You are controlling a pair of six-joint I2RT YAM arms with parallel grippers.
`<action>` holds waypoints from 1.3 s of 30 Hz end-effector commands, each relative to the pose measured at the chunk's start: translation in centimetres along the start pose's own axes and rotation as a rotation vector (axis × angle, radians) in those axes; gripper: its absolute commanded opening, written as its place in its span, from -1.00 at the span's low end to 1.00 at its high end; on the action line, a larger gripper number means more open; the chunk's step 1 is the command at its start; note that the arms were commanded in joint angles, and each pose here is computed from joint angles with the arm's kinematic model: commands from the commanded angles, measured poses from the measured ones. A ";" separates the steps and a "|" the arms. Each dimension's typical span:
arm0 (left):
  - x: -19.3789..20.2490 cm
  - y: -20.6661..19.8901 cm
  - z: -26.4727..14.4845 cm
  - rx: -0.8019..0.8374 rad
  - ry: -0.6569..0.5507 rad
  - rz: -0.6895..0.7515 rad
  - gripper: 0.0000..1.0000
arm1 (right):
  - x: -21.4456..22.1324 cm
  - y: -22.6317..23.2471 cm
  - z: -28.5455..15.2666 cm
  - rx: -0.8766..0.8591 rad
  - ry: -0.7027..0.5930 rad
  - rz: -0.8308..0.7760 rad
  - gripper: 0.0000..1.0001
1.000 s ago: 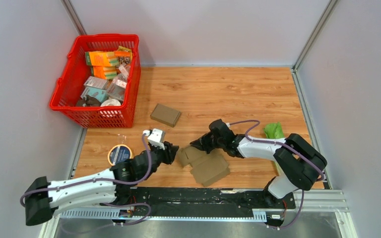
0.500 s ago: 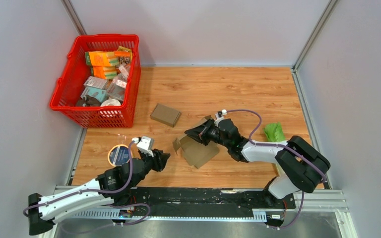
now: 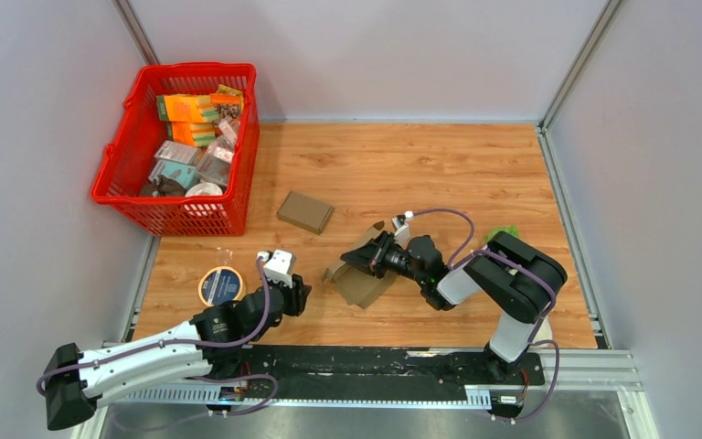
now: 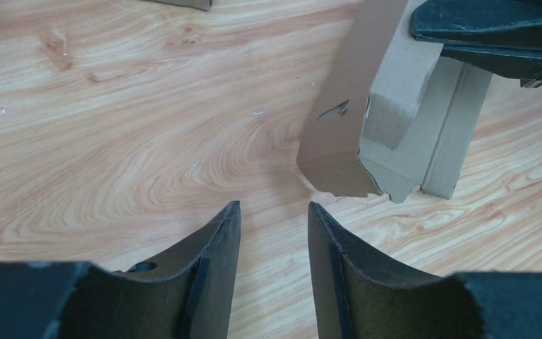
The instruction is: Fold the paper box
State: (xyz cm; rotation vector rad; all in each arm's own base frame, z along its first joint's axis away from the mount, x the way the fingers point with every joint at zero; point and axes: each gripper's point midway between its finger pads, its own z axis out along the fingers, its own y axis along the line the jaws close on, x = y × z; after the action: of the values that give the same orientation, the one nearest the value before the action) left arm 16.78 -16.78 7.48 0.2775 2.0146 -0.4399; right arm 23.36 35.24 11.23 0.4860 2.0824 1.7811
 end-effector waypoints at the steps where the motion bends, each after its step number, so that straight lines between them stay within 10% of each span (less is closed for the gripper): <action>1: -2.4 -0.9 0.3 0.026 -0.069 -0.015 -0.01 | -0.1 1.7 -0.7 -0.106 -0.005 -0.111 -1.00; 16: -1.8 -4.1 4.1 0.111 -0.041 0.246 0.01 | -1.1 -1.2 -0.6 -0.015 0.023 0.040 -1.00; 39: -3.3 -6.6 4.7 0.223 -0.013 0.197 0.07 | -1.1 -2.5 0.5 0.100 0.063 0.092 -1.00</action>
State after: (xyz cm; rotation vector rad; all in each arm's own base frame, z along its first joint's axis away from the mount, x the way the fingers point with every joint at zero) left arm 19.38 -23.75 7.73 0.6487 1.9305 -0.4121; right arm 25.01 34.32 9.43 0.6046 2.1824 1.7744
